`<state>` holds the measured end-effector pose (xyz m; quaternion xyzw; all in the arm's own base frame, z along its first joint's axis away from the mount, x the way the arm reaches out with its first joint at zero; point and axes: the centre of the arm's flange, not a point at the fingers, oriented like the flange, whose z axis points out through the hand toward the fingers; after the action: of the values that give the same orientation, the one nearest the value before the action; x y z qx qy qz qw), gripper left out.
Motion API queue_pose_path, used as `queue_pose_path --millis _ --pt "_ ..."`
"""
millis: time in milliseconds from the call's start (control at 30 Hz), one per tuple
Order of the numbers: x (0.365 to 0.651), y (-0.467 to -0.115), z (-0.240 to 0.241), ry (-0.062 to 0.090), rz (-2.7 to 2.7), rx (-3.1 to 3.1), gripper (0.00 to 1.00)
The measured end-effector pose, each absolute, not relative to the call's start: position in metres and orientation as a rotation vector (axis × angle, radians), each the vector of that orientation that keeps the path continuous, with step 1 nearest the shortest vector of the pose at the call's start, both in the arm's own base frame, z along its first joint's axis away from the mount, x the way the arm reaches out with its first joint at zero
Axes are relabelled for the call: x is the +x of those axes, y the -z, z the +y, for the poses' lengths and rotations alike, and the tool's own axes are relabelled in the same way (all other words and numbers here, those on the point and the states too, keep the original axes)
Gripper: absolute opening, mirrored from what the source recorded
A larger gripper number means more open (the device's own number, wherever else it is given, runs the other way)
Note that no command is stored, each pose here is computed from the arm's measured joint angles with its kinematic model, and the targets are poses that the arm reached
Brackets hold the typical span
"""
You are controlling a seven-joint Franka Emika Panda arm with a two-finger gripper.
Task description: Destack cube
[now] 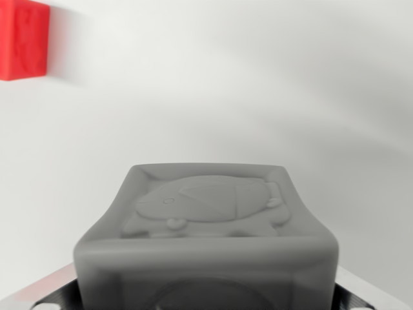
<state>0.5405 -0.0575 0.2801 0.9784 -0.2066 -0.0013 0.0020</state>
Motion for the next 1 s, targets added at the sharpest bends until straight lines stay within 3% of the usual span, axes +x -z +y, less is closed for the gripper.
queue_pose_path --millis 1000 --pt "0.536 -0.270 -0.115 0.007 -0.555 3.089 0.00"
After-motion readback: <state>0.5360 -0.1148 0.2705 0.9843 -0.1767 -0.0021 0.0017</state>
